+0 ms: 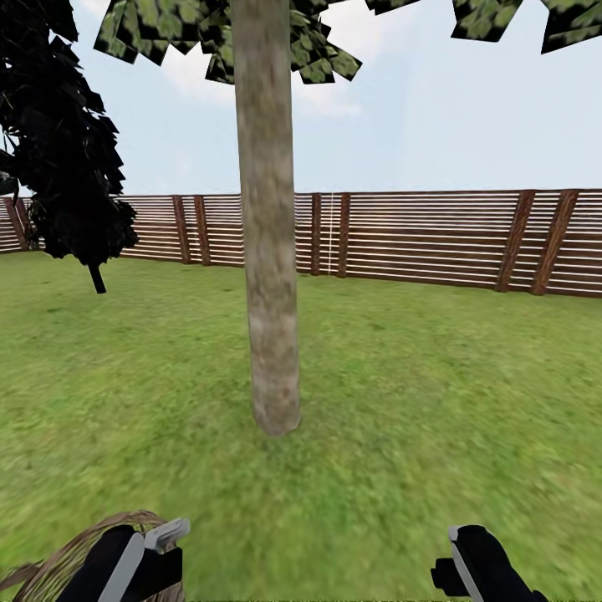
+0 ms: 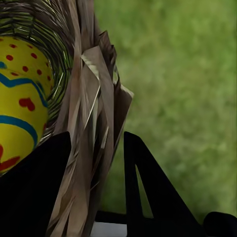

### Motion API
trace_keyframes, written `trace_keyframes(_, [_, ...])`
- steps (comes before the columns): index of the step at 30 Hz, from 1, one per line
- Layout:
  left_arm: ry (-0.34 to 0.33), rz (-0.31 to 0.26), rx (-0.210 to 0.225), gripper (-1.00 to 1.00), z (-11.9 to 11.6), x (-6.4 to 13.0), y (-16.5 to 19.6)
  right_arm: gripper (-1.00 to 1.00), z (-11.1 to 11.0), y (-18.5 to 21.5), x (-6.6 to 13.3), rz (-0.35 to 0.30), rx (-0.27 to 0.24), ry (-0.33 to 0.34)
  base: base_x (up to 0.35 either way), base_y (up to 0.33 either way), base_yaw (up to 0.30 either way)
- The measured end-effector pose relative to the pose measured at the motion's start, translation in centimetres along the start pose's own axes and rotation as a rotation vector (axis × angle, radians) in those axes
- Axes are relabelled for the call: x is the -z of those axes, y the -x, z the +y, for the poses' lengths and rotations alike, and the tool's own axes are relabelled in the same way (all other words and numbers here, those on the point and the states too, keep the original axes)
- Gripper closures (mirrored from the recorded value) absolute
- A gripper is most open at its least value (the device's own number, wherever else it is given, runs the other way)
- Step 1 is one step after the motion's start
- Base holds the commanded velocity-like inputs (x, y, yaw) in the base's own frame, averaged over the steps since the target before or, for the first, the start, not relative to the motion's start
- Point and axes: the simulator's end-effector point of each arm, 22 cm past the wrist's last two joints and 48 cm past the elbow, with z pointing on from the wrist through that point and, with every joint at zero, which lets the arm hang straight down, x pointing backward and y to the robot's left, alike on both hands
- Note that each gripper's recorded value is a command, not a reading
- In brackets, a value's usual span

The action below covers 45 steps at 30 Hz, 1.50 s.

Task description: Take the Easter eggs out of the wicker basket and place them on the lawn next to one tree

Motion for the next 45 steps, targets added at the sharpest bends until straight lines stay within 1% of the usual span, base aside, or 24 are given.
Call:
trace_keyframes(14, [0.000,-0.001,-0.001,1.00,0.7,-2.6,-1.1,-1.00,0.6,-1.3,-2.6,-0.001,0.002,0.000,0.000,0.000,0.000])
trace_keyframes(19, [0.015,-0.015,-0.016,1.00,1.2,-3.3,-1.0,-1.00,0.8,-1.8,-3.5,-0.001,0.002,-0.001,0.000,0.000,0.000])
trace_keyframes(29, [0.028,-0.010,-0.052,1.00,1.5,-3.8,-1.3,-1.00,1.2,-2.9,-5.4,-0.001,0.003,-0.002,0.000,0.000,0.000])
trace_keyframes(32, [0.035,-0.018,-0.061,1.00,1.7,-4.1,-1.2,-1.00,1.4,-3.2,-6.0,-0.001,0.005,-0.002,0.000,0.000,0.000])
trace_keyframes(41, [0.040,-0.021,-0.061,1.00,1.9,-4.3,-1.2,-1.00,1.5,-3.2,-6.0,0.000,0.004,-0.001,0.000,0.000,0.000])
trace_keyframes(42, [0.042,-0.023,-0.061,-1.00,1.9,-4.3,-1.2,-1.00,1.5,-3.2,-6.0,0.000,0.004,-0.001,0.000,0.000,0.000])
trace_keyframes(43, [0.007,-0.005,-0.008,-1.00,1.7,-6.0,-2.6,-1.00,1.5,-3.2,-6.1,0.001,0.004,0.000,0.000,0.000,0.000])
trace_keyframes(45, [0.007,-0.001,-0.005,-1.00,1.8,-6.2,-2.8,-1.00,1.5,-3.2,-6.1,0.000,0.004,-0.001,0.000,0.000,0.000])
